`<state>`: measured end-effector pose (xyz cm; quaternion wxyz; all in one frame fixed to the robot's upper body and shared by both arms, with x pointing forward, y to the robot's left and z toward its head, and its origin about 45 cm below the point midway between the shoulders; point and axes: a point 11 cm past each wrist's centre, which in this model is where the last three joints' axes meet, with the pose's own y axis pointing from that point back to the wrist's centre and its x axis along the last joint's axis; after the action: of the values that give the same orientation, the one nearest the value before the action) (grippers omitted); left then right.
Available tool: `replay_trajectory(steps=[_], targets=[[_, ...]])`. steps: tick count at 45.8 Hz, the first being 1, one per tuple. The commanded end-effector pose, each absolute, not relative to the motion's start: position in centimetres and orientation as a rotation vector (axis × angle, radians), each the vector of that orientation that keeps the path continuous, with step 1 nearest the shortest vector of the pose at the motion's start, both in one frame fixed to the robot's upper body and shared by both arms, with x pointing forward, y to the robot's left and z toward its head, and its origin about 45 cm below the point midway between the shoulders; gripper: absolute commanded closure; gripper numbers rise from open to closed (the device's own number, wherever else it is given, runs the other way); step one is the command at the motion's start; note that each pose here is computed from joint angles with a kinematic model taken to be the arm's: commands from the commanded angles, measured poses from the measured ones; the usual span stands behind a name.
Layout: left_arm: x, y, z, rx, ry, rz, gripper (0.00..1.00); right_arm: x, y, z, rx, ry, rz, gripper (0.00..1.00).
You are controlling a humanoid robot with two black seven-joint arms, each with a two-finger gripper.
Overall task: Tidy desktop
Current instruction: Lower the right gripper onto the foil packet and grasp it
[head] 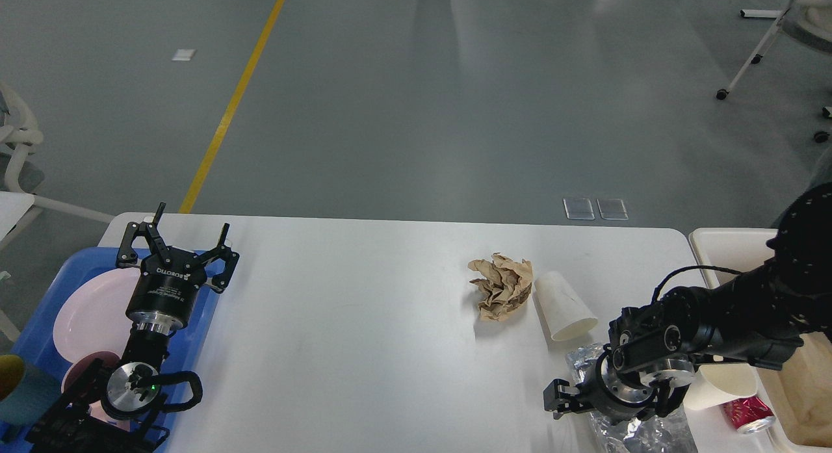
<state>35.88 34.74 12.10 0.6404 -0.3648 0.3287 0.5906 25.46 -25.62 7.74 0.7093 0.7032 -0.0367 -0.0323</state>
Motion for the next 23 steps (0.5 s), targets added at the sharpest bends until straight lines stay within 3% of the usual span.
replay_trajectory(steps=[1, 5, 12, 16, 23], targets=[[35.9, 34.8, 12.1, -0.833, 0.749, 1.347, 0.04, 25.6, -25.7, 7.6, 1.559, -0.088, -0.066, 0.20], [35.9, 34.8, 12.1, -0.833, 0.749, 1.347, 0.04, 25.4, -25.7, 7.3, 1.558, -0.098, -0.067, 0.23], [35.9, 34.7, 12.1, -0.831, 0.750, 1.347, 0.04, 25.7, -26.2, 6.5, 1.546, -0.130, -0.060, 0.40], [35.9, 34.7, 12.1, -0.831, 0.750, 1.347, 0.04, 25.7, -26.3, 6.0, 1.540, -0.133, -0.060, 0.42], [35.9, 34.7, 12.1, -0.831, 0.750, 1.347, 0.04, 25.6, -26.7, 6.0, 1.532, -0.139, -0.066, 0.62]])
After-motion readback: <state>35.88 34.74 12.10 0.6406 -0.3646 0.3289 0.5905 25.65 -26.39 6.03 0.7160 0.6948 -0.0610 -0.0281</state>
